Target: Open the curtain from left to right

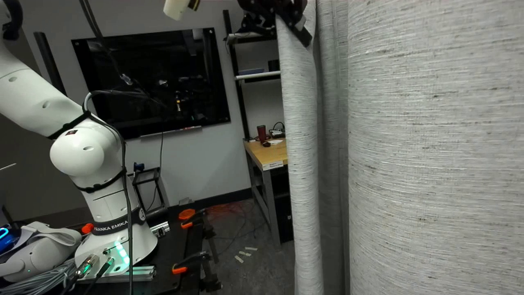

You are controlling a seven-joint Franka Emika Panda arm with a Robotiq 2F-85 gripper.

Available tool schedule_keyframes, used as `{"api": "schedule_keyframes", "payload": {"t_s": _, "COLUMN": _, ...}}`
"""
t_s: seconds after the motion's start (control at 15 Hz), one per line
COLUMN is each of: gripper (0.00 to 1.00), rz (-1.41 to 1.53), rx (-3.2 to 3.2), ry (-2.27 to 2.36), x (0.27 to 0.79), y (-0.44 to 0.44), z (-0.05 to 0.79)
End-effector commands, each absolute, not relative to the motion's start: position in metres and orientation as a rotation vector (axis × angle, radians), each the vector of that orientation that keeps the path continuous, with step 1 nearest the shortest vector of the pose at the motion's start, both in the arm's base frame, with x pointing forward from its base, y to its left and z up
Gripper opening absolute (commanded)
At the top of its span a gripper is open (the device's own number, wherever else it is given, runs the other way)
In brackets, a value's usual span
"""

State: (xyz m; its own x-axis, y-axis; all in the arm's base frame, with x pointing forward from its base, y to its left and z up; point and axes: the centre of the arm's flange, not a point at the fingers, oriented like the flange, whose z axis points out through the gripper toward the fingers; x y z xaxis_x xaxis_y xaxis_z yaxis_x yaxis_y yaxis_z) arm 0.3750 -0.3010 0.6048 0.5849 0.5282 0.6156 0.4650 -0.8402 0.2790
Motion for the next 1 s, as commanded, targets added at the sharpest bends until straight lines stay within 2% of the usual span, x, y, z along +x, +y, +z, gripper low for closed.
{"api": "schedule_keyframes", "payload": {"t_s": 0.0, "gripper": 0.01, "rz": 1.132, "rx": 2.621, "ry": 0.928, "x": 0.414, "y": -0.331, "z": 0.613}}
{"api": "schedule_keyframes", "payload": {"t_s": 0.47, "gripper": 0.01, "rz": 1.118, "rx": 2.496, "ry": 0.835, "x": 0.413, "y": -0.421, "z": 0.625}}
{"api": "schedule_keyframes", "payload": {"t_s": 0.93, "gripper": 0.01, "rz": 1.103, "rx": 2.501, "ry": 0.344, "x": 0.351, "y": -0.553, "z": 0.638}}
